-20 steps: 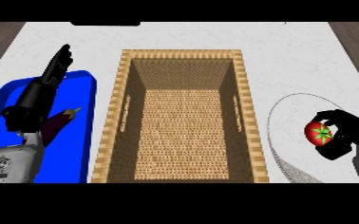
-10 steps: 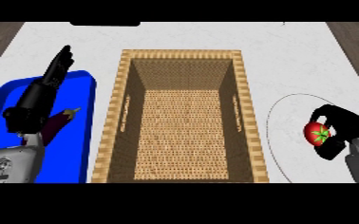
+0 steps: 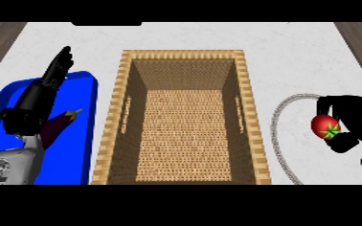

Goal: Pick the tomato from the placemat and place it in the basket

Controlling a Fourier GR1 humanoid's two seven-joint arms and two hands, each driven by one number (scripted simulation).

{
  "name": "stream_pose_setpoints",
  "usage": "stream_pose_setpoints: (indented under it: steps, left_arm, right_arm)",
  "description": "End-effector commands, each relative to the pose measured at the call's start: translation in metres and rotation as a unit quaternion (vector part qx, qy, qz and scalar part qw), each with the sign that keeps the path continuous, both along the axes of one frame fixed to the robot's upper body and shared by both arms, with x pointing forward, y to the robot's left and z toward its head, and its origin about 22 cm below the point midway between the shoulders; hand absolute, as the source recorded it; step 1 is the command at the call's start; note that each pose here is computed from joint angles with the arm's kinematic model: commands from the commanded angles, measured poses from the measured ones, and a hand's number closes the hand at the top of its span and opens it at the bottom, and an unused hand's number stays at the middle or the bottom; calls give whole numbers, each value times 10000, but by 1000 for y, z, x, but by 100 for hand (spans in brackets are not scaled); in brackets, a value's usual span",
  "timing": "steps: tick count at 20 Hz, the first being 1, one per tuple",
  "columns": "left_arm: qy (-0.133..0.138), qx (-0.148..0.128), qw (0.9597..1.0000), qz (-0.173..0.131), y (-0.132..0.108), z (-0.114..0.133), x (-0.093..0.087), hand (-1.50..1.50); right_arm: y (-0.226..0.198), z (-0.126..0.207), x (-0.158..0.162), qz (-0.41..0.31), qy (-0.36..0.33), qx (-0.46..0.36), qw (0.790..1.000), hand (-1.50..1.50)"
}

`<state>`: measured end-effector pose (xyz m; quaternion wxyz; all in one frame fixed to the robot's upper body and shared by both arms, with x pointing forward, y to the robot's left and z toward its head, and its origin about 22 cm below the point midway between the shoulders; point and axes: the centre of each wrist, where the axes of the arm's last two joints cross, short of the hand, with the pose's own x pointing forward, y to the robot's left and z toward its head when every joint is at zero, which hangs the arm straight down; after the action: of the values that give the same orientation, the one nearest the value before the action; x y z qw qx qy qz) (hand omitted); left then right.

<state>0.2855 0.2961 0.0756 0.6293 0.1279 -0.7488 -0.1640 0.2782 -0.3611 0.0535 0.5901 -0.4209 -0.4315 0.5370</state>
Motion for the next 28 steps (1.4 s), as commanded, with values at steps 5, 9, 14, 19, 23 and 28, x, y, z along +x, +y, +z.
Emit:
stream_pose_setpoints:
  steps: [5,9,14,19,23,28]
  left_arm:
    - [20,47,9999,165,13,1,-1,0]
    - [97,-18,9999,126,13,-8,-4,0]
    - [68,-44,10000,47,25,-2,-2,0]
    - [-35,50,10000,23,8,8,-1,0]
    - [20,59,10000,56,-9,-12,4,0]
    - [-62,21,10000,-49,11,-3,8,0]
  right_arm:
    - [11,74,12,387,-2254,1953,9537,150]
    - [37,113,13,1003,-2605,3317,9011,150]
    - [60,189,-9,1481,-2820,3425,8839,150]
    - [100,236,-28,1961,-2342,3719,8766,150]
    - [135,282,-39,1984,-2150,3735,8803,150]
    - [175,321,-42,2002,-1832,3726,8874,150]
